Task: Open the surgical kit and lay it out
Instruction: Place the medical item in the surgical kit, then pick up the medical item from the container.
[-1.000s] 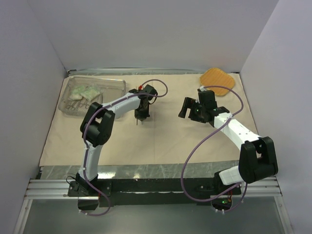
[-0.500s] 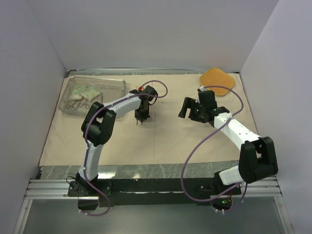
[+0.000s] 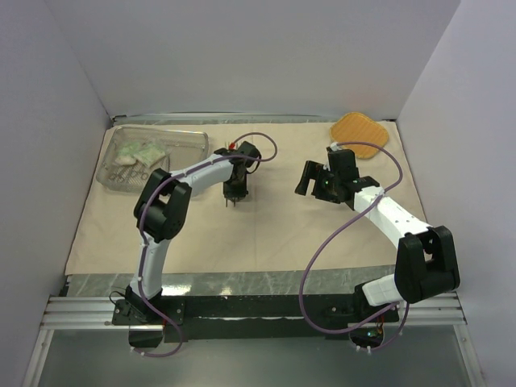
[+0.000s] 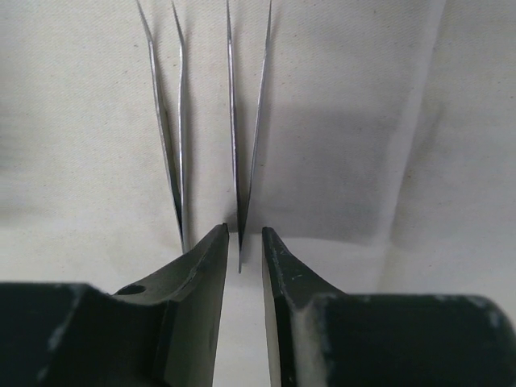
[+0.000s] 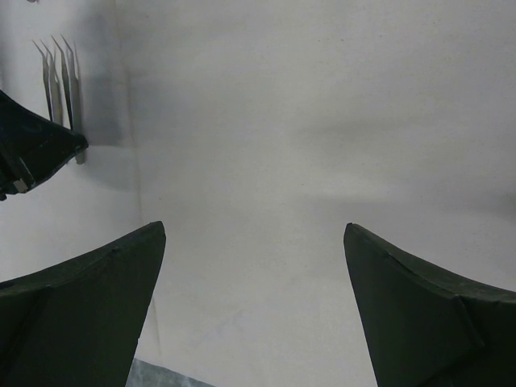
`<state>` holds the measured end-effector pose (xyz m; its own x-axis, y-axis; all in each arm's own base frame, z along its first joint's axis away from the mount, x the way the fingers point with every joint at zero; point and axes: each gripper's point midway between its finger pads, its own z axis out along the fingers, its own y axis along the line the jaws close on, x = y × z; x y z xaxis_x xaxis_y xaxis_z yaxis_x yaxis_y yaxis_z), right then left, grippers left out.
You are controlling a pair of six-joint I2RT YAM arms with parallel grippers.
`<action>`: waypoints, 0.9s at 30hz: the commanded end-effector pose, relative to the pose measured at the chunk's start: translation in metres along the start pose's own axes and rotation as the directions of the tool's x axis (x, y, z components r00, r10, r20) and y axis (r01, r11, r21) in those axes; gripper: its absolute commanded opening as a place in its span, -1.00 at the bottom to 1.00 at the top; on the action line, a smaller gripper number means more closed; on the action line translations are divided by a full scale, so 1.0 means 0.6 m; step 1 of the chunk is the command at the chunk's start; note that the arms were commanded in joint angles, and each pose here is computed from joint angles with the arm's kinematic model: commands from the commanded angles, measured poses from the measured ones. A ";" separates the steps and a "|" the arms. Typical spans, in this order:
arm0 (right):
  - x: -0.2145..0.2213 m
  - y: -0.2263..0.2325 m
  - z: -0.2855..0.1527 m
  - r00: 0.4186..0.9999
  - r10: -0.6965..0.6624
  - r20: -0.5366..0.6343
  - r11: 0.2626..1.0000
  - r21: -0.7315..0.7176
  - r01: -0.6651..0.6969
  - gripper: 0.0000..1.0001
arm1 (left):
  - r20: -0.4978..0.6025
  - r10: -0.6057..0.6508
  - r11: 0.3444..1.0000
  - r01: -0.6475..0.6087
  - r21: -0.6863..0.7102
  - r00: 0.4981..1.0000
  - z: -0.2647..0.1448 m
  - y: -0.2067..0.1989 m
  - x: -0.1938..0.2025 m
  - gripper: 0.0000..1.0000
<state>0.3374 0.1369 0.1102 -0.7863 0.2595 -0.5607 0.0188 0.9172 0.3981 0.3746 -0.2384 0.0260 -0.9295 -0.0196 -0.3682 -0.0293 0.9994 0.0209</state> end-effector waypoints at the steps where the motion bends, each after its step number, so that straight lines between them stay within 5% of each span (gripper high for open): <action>1: -0.012 0.008 0.000 1.000 -0.008 0.026 1.000 -0.022 0.008 1.00 | 0.093 -0.035 0.999 0.033 0.026 0.995 -0.063 0.003 -0.034 -0.39; 9: -0.014 0.009 -0.002 0.999 -0.006 0.034 1.000 -0.024 0.006 1.00 | 0.268 -0.099 0.995 0.096 0.021 0.958 -0.150 0.039 -0.115 -0.37; 14: -0.013 0.009 -0.003 0.999 -0.005 0.037 1.000 -0.028 0.006 1.00 | 0.338 -0.177 0.981 0.194 -0.016 0.924 -0.175 0.130 -0.170 -0.35; 22: -0.008 0.007 -0.002 0.999 0.000 0.037 1.000 -0.026 0.001 1.00 | 0.372 -0.342 0.917 0.393 -0.068 0.863 -0.145 0.334 -0.226 -0.30; 27: -0.006 0.007 -0.001 0.999 0.000 0.033 1.000 -0.029 0.001 1.00 | 0.353 -0.384 0.893 0.441 -0.093 0.853 -0.084 0.395 -0.249 -0.30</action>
<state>0.3345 0.1375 0.1047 -0.7915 0.2586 -0.5537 0.0178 0.9154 0.4021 0.4652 -0.0082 0.1417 -0.6561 -0.3974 -0.6415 -0.4886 0.8716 -0.0402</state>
